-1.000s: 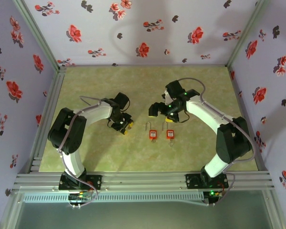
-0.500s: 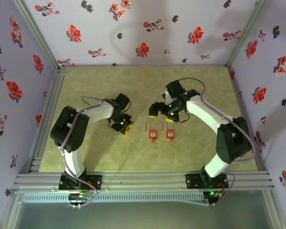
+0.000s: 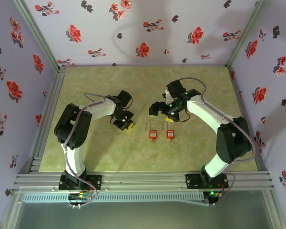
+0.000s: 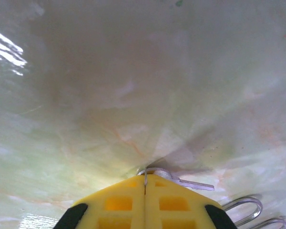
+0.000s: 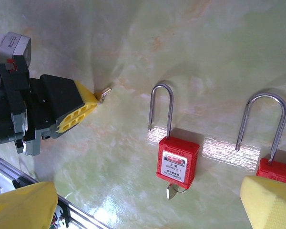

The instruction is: Unlock with the key

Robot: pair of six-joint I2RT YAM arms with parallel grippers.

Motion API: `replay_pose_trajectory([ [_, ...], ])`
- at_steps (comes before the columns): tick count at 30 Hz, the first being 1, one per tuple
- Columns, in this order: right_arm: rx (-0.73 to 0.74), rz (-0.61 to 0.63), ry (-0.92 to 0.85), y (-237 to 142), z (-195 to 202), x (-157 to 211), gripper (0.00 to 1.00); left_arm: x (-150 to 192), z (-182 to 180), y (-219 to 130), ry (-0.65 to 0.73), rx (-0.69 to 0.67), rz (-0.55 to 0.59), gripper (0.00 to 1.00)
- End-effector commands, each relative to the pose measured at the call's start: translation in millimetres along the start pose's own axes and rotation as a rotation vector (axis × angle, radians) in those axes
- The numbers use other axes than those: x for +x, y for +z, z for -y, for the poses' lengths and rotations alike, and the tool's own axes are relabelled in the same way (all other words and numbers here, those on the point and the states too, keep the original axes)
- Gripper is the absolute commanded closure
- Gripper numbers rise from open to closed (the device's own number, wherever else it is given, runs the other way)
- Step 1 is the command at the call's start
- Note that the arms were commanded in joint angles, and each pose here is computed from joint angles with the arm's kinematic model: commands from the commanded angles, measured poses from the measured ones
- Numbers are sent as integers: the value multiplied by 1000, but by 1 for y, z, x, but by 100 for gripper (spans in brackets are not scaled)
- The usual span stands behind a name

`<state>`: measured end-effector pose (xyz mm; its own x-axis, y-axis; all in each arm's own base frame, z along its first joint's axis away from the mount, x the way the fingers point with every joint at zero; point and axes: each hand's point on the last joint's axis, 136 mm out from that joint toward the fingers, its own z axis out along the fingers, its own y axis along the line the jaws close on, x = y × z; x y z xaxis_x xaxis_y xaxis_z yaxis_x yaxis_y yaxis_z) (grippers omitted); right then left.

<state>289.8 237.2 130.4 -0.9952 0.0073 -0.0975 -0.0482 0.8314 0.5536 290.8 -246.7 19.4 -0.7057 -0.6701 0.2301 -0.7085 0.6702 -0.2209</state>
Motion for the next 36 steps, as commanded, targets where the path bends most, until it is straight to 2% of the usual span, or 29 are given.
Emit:
replay_pose_trajectory([
  [1, -20, 2, -15, 1, -2, -3, 1, -4, -11, 4, 42, -44, 2, 100],
  [13, -74, 7, 19, 6, -15, -15, 1, 7, -5, -20, 105, 26, 10, 100],
  [25, -197, 28, 201, 16, -42, -38, 3, 34, 40, -67, 158, 261, 37, 100],
  [28, -212, 51, 241, 19, -48, -44, 7, 42, 52, -74, 141, 311, 29, 100],
  [36, -252, 74, 286, 31, -61, -43, 28, 52, 73, -83, 95, 396, 3, 100],
])
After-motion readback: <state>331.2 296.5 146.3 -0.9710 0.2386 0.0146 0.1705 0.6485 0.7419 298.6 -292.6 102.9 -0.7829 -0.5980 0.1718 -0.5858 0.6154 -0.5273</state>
